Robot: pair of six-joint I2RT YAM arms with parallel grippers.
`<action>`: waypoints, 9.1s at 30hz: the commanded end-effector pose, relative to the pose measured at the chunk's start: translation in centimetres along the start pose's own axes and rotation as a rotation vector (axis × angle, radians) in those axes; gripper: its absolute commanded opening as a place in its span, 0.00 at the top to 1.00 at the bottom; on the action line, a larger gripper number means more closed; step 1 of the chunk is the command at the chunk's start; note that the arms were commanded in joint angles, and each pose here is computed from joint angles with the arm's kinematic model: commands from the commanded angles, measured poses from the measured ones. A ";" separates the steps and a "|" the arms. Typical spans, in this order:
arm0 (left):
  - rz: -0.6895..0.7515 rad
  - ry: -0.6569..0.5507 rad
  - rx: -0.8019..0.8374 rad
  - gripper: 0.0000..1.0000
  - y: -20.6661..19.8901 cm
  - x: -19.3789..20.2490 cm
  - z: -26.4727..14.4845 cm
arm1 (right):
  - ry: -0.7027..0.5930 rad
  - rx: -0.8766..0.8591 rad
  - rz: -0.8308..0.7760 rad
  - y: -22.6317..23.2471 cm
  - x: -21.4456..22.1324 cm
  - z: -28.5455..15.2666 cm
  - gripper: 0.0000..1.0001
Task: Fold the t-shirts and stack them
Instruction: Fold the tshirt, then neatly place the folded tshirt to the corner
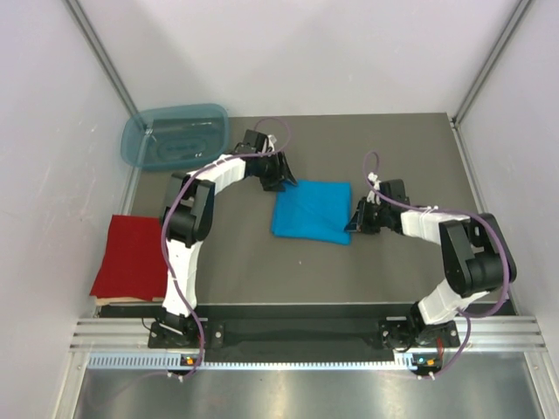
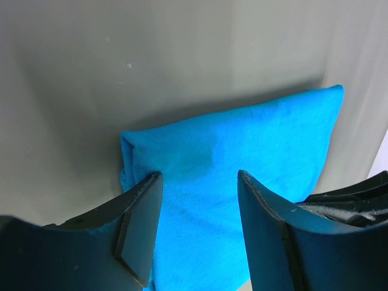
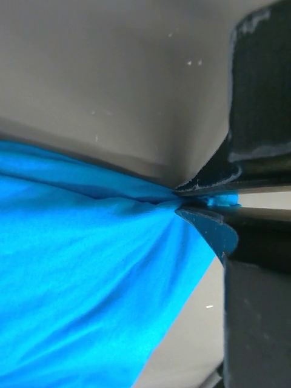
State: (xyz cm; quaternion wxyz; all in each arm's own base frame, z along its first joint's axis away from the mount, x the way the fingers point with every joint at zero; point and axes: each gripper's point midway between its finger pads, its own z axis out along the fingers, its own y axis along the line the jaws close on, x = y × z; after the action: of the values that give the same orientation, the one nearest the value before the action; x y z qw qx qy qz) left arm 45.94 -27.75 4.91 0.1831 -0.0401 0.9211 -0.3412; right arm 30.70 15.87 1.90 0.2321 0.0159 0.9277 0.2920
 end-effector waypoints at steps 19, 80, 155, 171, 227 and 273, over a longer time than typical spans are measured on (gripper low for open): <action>0.077 -0.003 0.025 0.38 -1.2 1.6 -7.3 | -0.080 0.032 -0.052 2.6 -7.1 -1.5 0.35; -0.376 -0.219 -0.064 0.39 7.9 -1.9 -15.2 | -0.250 0.279 -0.621 14.5 -11.7 -2.9 0.42; -0.604 -0.185 -0.071 0.38 13.3 3.4 -12.5 | -0.112 0.546 -1.007 18.0 0.5 10.9 0.67; -0.570 -0.208 -0.091 0.36 12.6 4.8 -13.7 | -0.120 0.499 -0.920 17.5 3.4 6.0 0.99; -0.678 -0.280 0.025 0.30 6.0 7.1 -10.8 | -0.283 0.418 -0.972 19.6 -1.4 6.7 1.00; -0.789 -0.439 0.000 0.30 2.9 11.0 -7.0 | -0.324 0.221 -0.791 21.4 -1.5 4.9 1.00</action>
State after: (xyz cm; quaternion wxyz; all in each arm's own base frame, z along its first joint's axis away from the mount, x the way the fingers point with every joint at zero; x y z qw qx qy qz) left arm 35.11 -23.48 5.09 0.2269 -0.4594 0.7629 -0.3944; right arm 29.26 34.12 4.95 0.3940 -0.3396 0.8540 0.0062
